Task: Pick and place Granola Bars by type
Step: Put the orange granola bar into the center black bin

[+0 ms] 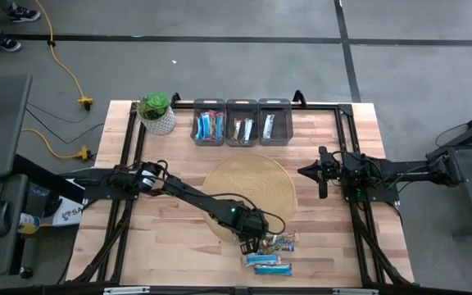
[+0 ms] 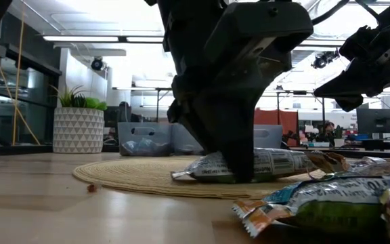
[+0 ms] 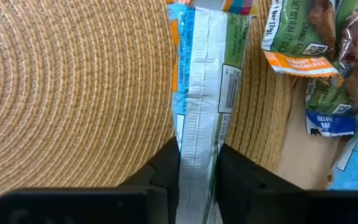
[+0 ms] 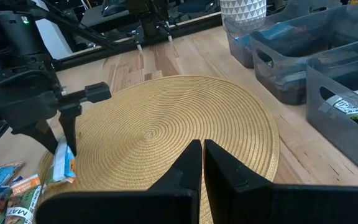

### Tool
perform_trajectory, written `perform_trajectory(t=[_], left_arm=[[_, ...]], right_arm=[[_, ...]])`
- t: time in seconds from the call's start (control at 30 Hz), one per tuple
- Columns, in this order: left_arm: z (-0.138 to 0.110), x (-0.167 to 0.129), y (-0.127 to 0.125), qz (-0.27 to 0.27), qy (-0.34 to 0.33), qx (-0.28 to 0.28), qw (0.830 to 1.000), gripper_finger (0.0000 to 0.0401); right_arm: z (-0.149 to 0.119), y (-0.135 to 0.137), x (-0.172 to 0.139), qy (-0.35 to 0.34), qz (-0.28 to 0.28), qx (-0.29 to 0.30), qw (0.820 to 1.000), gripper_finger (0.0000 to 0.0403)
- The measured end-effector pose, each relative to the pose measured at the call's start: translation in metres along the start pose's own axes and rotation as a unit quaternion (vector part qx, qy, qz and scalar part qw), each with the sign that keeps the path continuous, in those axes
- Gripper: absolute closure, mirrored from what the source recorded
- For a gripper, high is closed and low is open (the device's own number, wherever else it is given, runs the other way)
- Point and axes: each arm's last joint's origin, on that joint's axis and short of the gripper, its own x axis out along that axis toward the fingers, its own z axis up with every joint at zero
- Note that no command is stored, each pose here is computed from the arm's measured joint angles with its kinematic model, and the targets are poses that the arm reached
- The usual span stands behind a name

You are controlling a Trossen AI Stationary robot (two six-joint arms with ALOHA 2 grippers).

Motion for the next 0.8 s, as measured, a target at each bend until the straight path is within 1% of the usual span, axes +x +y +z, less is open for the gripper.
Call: perform_trajectory(t=[0.17,0.23,0.33,0.43,0.53,0.63,0.8], left_arm=[[0.000,-0.009,0.001,0.001,0.001,0.000,1.000,0.0341],[0.001,-0.016,0.000,0.000,-0.011,0.002,1.000,0.0342],[0.004,-0.035,-0.001,-0.002,-0.030,0.010,1.000,0.0343],[0.007,-0.054,0.000,0.011,-0.052,0.012,0.999,0.0343],[0.011,-0.080,-0.001,0.007,-0.091,0.026,0.995,0.0343],[0.014,-0.113,0.000,0.012,-0.139,0.042,0.989,0.0344],[0.014,-0.167,0.007,0.037,-0.213,0.058,0.975,0.0344]], right_arm=[[0.000,0.000,0.000,0.000,0.000,0.000,1.000,0.0402],[0.000,0.000,0.000,0.000,0.000,0.000,1.000,0.0402],[0.000,0.000,0.000,0.000,0.000,0.000,1.000,0.0402],[0.000,0.000,0.000,0.000,0.000,0.000,1.000,0.0402],[0.000,0.000,0.000,0.000,0.000,0.000,1.000,0.0402],[0.000,0.000,0.000,0.000,0.000,0.000,1.000,0.0402],[0.000,0.000,0.000,0.000,0.000,0.000,1.000,0.0402]])
